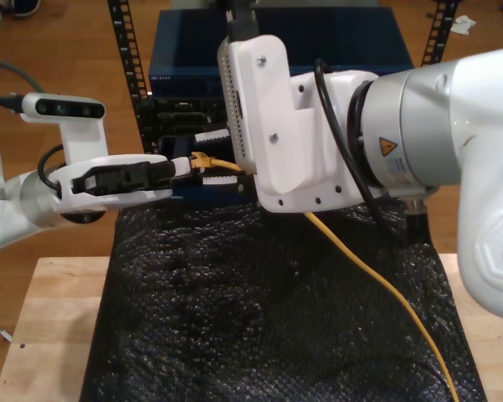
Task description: Grab the cable and plug it in
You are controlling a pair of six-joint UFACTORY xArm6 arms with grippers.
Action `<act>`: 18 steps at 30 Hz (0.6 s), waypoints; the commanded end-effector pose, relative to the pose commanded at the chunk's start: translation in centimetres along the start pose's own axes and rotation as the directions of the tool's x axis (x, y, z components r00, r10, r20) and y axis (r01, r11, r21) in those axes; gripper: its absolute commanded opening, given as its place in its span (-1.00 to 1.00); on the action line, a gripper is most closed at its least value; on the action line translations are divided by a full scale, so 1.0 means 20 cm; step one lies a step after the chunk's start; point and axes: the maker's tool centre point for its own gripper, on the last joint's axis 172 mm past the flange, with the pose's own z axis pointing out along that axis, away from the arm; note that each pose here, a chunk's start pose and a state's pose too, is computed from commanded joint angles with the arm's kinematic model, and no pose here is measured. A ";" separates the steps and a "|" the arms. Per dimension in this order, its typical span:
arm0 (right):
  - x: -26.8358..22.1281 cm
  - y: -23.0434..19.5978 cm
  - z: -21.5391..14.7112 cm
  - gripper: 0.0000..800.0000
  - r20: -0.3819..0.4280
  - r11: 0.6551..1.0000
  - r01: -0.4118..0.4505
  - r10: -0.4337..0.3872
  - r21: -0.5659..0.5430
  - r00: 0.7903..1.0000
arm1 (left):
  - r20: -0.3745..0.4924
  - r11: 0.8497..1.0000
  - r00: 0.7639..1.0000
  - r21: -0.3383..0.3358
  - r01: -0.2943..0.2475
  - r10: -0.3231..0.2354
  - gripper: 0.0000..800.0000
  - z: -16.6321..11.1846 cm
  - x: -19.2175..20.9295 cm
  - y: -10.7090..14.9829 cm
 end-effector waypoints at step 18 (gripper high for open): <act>0.01 -0.01 0.00 -0.45 -0.005 1.000 0.003 -0.003 0.004 1.000 | -0.007 1.000 1.000 -0.007 0.010 -0.010 -0.91 -0.01 -0.01 -0.01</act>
